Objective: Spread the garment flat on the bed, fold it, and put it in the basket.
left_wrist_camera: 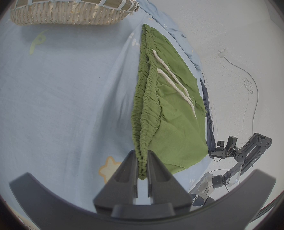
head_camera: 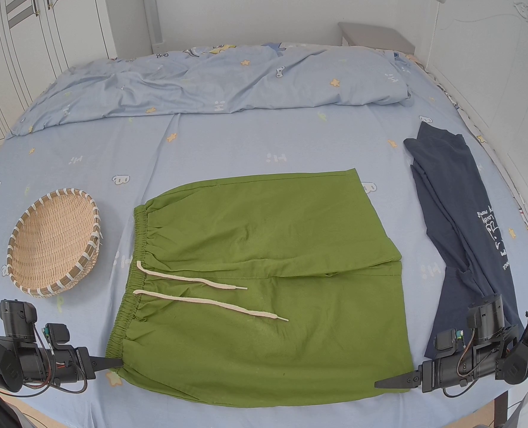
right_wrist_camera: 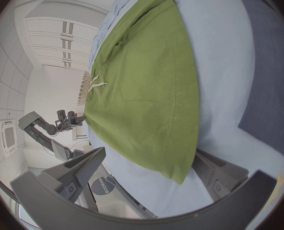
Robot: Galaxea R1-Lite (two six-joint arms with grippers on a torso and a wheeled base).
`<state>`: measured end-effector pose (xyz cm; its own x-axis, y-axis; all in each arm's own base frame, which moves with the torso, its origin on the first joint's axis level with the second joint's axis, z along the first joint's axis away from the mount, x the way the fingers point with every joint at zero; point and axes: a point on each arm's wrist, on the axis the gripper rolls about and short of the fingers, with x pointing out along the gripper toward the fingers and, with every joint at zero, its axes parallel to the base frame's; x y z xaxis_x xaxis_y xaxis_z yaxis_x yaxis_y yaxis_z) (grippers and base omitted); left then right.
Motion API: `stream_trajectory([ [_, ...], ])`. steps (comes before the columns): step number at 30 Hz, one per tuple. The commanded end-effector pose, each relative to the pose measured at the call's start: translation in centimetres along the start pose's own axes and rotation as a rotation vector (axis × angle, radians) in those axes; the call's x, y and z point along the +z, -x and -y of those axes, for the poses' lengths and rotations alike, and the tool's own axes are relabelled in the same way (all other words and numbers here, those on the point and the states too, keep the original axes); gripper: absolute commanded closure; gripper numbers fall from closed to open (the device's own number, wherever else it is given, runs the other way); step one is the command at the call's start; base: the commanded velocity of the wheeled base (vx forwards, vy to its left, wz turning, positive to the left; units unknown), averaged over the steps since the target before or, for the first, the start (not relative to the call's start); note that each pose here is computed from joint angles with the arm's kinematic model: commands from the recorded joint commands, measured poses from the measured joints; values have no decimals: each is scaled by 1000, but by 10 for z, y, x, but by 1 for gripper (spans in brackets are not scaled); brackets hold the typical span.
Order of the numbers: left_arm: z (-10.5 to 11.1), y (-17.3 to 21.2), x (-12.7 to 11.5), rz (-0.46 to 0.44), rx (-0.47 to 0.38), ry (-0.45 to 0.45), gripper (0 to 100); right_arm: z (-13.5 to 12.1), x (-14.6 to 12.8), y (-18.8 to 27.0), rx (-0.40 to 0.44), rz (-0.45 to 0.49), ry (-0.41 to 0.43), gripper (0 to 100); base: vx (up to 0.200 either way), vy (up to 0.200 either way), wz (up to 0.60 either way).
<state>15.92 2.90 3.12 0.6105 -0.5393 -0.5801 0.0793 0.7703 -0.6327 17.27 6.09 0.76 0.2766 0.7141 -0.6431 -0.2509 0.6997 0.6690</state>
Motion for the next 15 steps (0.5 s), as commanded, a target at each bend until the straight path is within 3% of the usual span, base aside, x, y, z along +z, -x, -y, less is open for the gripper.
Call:
stream_trajectory([
  [1,-1,0,-3,-11,2,12,100,3,-5,-4,-3,-43,-32,0,0,0,0],
  [2,-1,-1,-3,-12,2,13,100,3,-6,-4,1,-46,-33,100,0,0,0],
  [15,-4,-1,-3,-15,8,29,100,14,-13,9,-40,-30,-99,100,0,0,0],
])
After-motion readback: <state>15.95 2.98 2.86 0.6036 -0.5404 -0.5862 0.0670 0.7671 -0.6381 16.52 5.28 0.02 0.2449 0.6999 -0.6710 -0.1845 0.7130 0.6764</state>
